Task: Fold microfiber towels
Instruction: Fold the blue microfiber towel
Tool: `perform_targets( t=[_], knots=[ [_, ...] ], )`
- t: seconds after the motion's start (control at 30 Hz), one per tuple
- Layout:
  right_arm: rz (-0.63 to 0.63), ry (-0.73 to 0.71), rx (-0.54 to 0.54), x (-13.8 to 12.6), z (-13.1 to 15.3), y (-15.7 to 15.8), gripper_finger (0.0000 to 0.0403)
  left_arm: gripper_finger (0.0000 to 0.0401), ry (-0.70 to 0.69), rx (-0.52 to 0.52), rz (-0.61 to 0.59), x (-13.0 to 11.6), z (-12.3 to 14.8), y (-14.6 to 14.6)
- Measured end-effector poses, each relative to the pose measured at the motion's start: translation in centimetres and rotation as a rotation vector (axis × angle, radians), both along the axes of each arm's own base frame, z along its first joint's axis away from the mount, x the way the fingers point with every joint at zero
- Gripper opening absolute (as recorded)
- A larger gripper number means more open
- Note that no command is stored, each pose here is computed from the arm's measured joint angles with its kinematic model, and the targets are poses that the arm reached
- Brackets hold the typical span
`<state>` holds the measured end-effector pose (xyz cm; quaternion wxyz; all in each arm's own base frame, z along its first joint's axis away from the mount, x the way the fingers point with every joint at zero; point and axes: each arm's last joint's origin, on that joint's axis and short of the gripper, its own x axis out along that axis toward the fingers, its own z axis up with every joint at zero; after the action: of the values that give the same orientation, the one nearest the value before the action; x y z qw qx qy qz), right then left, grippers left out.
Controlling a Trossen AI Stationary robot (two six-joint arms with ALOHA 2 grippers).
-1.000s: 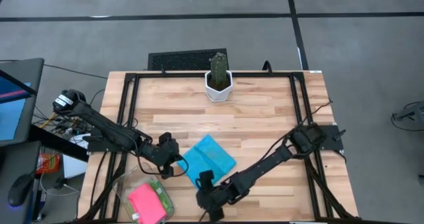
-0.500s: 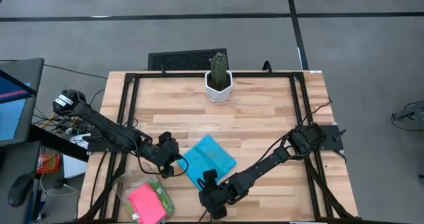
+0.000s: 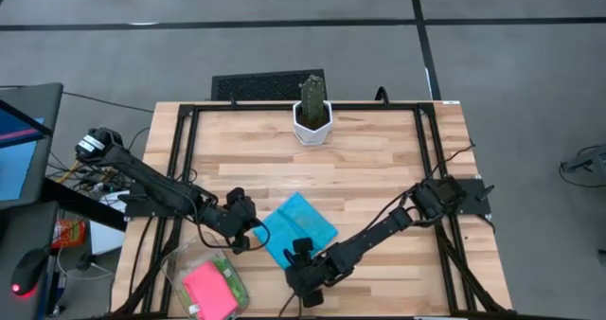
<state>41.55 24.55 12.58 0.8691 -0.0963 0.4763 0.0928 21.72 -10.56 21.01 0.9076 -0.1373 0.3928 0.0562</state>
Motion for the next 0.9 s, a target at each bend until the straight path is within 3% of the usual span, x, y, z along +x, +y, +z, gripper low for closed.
perform_targets(
  t=[0.2,0.3,0.53,0.6,0.7,0.9],
  knots=[
    [0.0,-0.064,0.03,0.2,2.4,0.8,0.0205,0.0,-0.001,0.001,0.003,0.0,0.0,0.0],
    [0.022,-0.106,-0.011,0.3,3.3,1.3,0.0205,0.0,-0.002,0.004,0.002,0.0,0.0,0.0],
    [-0.005,-0.106,0.003,1.5,1.2,0.6,0.0205,0.0,-0.002,0.01,0.0,0.0,0.0,0.0],
    [-0.005,-0.037,-0.02,1.2,0.1,0.1,0.0205,0.0,-0.003,0.013,0.0,0.0,0.0,0.0],
    [0.027,-0.03,0.046,1.6,0.0,0.2,0.0205,0.0,0.0,0.02,0.003,0.0,0.0,0.1],
    [0.038,0.011,0.01,0.9,-0.8,0.8,0.0205,0.0,-0.002,0.031,0.002,0.0,0.0,0.1]
  ],
)
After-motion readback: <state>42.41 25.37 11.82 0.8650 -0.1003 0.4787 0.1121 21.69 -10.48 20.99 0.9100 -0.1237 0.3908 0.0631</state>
